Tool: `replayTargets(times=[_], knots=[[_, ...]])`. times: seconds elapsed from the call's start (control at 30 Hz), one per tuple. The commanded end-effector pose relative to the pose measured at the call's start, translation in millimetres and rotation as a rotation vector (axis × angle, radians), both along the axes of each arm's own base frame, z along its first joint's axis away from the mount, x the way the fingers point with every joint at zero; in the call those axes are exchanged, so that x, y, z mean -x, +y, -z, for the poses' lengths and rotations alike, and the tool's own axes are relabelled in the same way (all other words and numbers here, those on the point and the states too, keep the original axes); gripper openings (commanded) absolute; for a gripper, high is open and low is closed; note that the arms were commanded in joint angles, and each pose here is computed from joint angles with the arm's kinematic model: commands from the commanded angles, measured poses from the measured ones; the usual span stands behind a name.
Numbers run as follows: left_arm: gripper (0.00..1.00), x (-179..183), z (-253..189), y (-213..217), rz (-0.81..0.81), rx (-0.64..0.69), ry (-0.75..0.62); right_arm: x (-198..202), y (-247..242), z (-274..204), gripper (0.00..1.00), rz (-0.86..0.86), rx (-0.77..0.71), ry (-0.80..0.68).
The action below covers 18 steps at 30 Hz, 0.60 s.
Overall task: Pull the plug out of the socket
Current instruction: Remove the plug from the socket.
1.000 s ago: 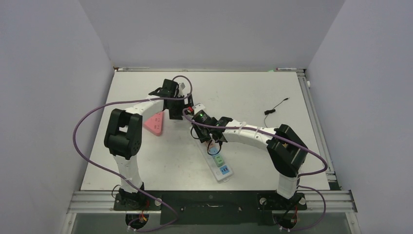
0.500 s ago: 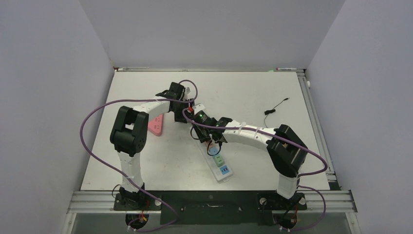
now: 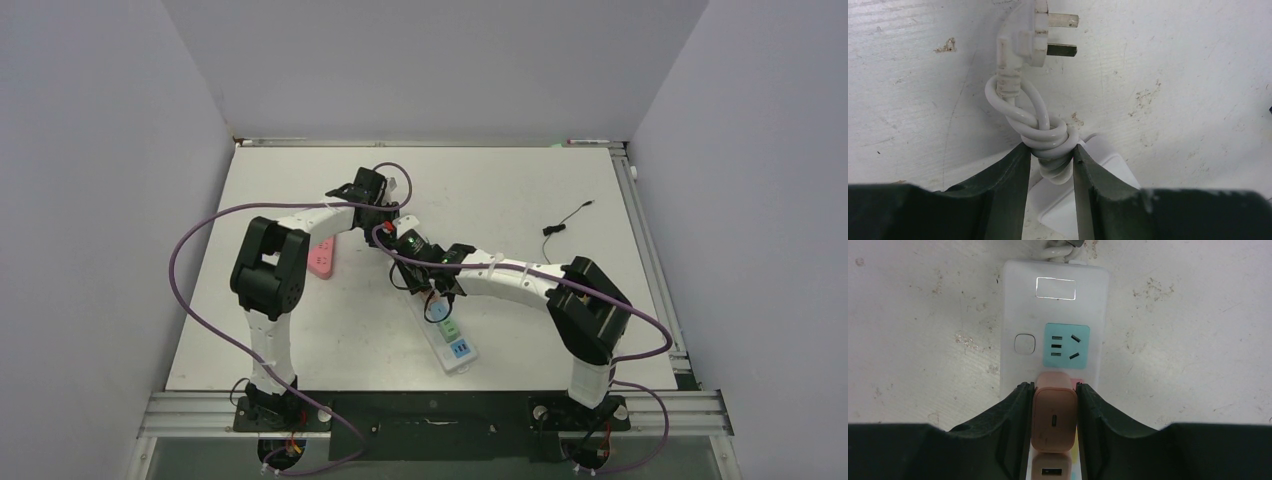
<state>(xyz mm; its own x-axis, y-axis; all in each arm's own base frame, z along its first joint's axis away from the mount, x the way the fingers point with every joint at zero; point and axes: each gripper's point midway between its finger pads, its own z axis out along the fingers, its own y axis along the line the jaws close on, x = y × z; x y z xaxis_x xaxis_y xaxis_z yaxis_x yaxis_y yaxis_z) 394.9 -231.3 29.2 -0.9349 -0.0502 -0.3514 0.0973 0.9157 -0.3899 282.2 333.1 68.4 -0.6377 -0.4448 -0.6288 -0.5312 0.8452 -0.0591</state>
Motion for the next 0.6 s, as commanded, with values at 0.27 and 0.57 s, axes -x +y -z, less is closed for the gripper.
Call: replayTargets(times=[0.27, 0.57], knots=[[0.0, -8.2, 13.9, 14.1, -0.009, -0.091, -0.012, 3.0, 4.4, -16.3, 0.05, 0.007, -0.031, -0.048], [0.0, -8.5, 13.9, 13.6, -0.005, -0.09, -0.013, 2.4, 5.2, -14.3, 0.05, 0.011, -0.068, -0.016]])
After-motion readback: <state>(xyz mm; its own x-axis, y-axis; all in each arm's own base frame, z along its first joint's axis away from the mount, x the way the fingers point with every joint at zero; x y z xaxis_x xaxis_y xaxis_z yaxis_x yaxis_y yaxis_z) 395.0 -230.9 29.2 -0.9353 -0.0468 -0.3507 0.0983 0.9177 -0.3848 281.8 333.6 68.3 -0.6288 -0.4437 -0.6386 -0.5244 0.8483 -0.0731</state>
